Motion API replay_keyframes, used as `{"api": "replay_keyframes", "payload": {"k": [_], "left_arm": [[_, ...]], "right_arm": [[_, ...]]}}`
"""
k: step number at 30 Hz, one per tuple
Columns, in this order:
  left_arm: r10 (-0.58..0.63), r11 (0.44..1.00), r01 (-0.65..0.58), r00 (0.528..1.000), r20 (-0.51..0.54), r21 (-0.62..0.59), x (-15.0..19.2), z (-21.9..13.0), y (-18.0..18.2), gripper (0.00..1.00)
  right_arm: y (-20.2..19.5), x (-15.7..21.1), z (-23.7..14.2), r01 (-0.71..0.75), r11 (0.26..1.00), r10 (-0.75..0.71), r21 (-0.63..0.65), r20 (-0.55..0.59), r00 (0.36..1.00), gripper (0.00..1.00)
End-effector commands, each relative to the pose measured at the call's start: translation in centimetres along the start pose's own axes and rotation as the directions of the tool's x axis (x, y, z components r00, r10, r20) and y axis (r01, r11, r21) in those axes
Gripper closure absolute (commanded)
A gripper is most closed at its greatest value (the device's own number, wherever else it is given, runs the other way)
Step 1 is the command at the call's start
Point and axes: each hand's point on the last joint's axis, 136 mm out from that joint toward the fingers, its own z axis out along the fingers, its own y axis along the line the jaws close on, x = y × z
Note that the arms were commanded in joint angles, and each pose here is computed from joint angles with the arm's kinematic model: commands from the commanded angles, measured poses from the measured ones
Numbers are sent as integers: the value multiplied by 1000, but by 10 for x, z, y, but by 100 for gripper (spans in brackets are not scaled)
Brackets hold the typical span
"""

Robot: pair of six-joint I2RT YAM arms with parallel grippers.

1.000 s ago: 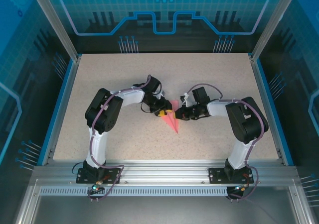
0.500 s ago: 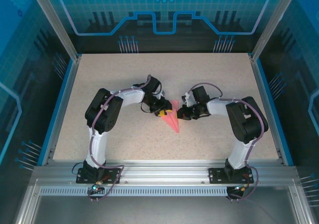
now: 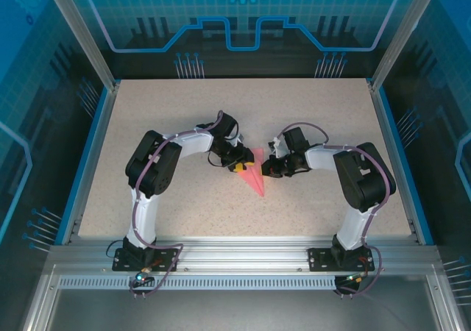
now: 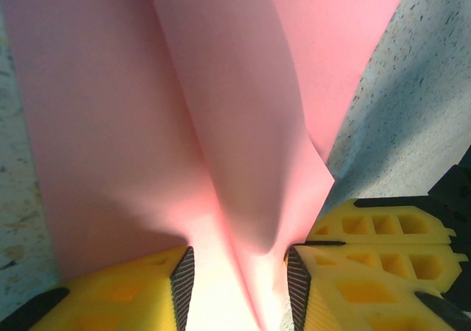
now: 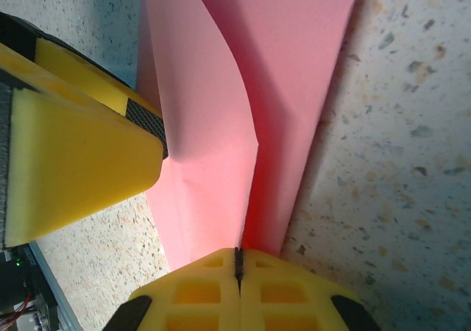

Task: Fold a paper plane with a square sheet of paper (fold left side to right side)
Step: Fourth fold the wing at the center of the table.

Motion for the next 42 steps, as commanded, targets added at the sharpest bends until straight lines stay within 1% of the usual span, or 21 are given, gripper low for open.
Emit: {"api": "replay_keyframes", "payload": {"k": [1, 6, 8, 12, 27, 29, 35, 42], "left_arm": [[-45, 996, 43, 999, -26, -78, 7, 9, 22, 58], [-45, 996, 43, 999, -29, -80, 8, 9, 22, 58], [-46, 996, 44, 999, -27, -80, 8, 9, 23, 58], [-44, 996, 42, 999, -26, -80, 8, 8, 22, 58], [-41, 996, 39, 999, -27, -80, 8, 9, 22, 58], [-40, 996, 37, 999, -27, -77, 7, 8, 21, 58], [-41, 996, 39, 999, -28, -80, 7, 9, 22, 58], [-39, 996, 37, 999, -29, -76, 7, 8, 20, 57]], "right_arm": [[-4, 2, -3, -6, 1000, 6, 11, -2, 1000, 100], [-1, 1, -5, 4, 1000, -4, 10, 5, 1000, 100], [-6, 10, -4, -7, 1000, 7, 16, -10, 1000, 100], [-3, 11, -4, -2, 1000, 2, 11, -8, 1000, 100], [-5, 5, -4, -2, 999, 2, 38, 2, 1000, 100], [1, -5, -7, 14, 999, -15, 35, 21, 1000, 100], [4, -7, -9, 19, 999, -20, 27, 34, 999, 100], [0, -2, -5, 10, 999, -11, 39, 10, 1000, 100]]}}
